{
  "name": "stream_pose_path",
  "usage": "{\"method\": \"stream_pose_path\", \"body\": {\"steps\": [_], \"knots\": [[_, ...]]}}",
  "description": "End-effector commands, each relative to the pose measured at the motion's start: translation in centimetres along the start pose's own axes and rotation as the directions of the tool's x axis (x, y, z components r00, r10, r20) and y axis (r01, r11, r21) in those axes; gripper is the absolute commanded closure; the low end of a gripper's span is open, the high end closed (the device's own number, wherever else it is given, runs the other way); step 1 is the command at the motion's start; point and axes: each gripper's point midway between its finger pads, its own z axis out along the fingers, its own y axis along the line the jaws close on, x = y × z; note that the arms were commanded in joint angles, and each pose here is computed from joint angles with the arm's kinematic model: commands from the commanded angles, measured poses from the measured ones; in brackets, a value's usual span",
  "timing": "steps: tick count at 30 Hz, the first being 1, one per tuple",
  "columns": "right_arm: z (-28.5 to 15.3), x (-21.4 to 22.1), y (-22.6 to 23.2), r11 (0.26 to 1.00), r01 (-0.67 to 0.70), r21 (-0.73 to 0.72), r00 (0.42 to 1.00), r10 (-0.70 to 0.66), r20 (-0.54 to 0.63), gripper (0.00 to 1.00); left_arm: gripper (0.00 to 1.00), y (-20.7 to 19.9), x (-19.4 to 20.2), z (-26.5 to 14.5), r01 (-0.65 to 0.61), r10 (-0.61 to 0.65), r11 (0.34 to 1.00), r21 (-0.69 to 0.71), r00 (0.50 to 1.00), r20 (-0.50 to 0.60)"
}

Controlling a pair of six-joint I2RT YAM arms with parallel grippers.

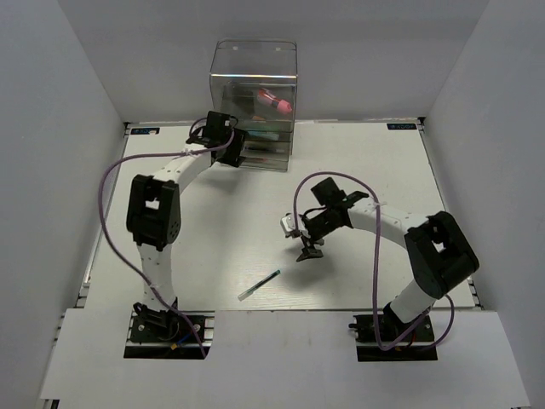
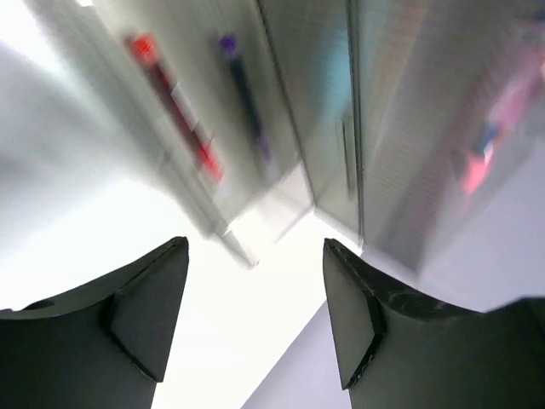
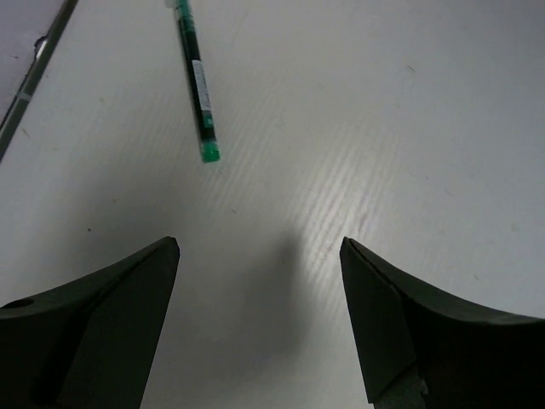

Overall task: Sort the stationery into containers
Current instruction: Pick up the pen from the corner of the board.

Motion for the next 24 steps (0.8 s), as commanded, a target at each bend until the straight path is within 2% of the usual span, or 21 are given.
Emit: {"method": "stream_pose_path", "body": {"steps": [1,2,3,7,8,9,10,11,17,20,21,23,24], "knots": [[1.7,-1.1,0.9,0.997,0.046,-0.069,0.999,-0.046,0.0,0.18,0.26,-2.1,-1.2,-7.5,-0.151,0.145,0.985,0.079,0.986,0.079],[2.1,-1.0,0.9,0.996,0.041,-0.074,0.999,-0.041,-0.005,0.18,0.26,-2.3,-1.6,-9.9,-0.186,0.176,0.977,0.105,0.979,0.103],[2.6,-0.7,0.9,0.996,0.031,-0.081,0.999,-0.033,-0.016,0.18,0.26,1.0,-1.3,-9.6,-0.199,0.194,0.978,0.053,0.977,0.09],[4.8,-0.5,1.6,0.994,0.025,-0.11,0.998,-0.031,-0.059,0.21,0.21,6.2,-2.7,-12.4,-0.268,0.264,0.963,0.007,0.951,0.162],[5.6,-0.6,1.7,0.992,0.036,-0.12,0.996,-0.045,-0.074,0.21,0.18,7.4,-2.9,-12.9,-0.281,0.278,0.96,-0.01,0.946,0.168],[6.0,-0.6,1.7,0.992,0.042,-0.123,0.996,-0.052,-0.077,0.22,0.17,10.2,-2.6,-12.7,-0.305,0.309,0.951,-0.051,0.939,0.151],[6.3,-0.3,1.9,0.992,0.014,-0.128,0.996,-0.025,-0.087,0.22,0.14,10.4,-2.6,-13.9,-0.319,0.319,0.947,-0.029,0.934,0.162],[6.9,-0.5,2.1,0.99,0.029,-0.137,0.994,-0.043,-0.097,0.24,0.12,12.5,-2.5,-13.8,-0.33,0.335,0.942,-0.054,0.93,0.15],[9.1,0.2,2.3,0.992,0.013,-0.126,0.988,-0.033,-0.153,0.32,0.07,15.7,-1.6,-16.6,-0.366,0.362,0.931,0.005,0.921,0.142],[9.9,0.3,2.4,0.992,0.021,-0.126,0.984,-0.043,-0.173,0.47,0.02,17.2,-2.6,-17.7,-0.382,0.38,0.924,-0.032,0.905,0.189],[10.0,0.6,2.7,0.992,0.026,-0.126,0.981,-0.05,-0.188,0.59,0.0,17.1,-3.2,-18.2,-0.378,0.377,0.925,-0.04,0.899,0.223],[10.0,0.8,2.6,0.992,0.035,-0.118,0.978,-0.058,-0.199,0.73,0.0,17.8,-3.7,-19.3,-0.383,0.382,0.923,-0.045,0.89,0.251],[9.8,1.0,3.0,0.992,0.034,-0.118,0.976,-0.059,-0.211,0.86,0.0,17.9,-3.8,-19.6,-0.382,0.378,0.923,-0.041,0.887,0.264]]}}
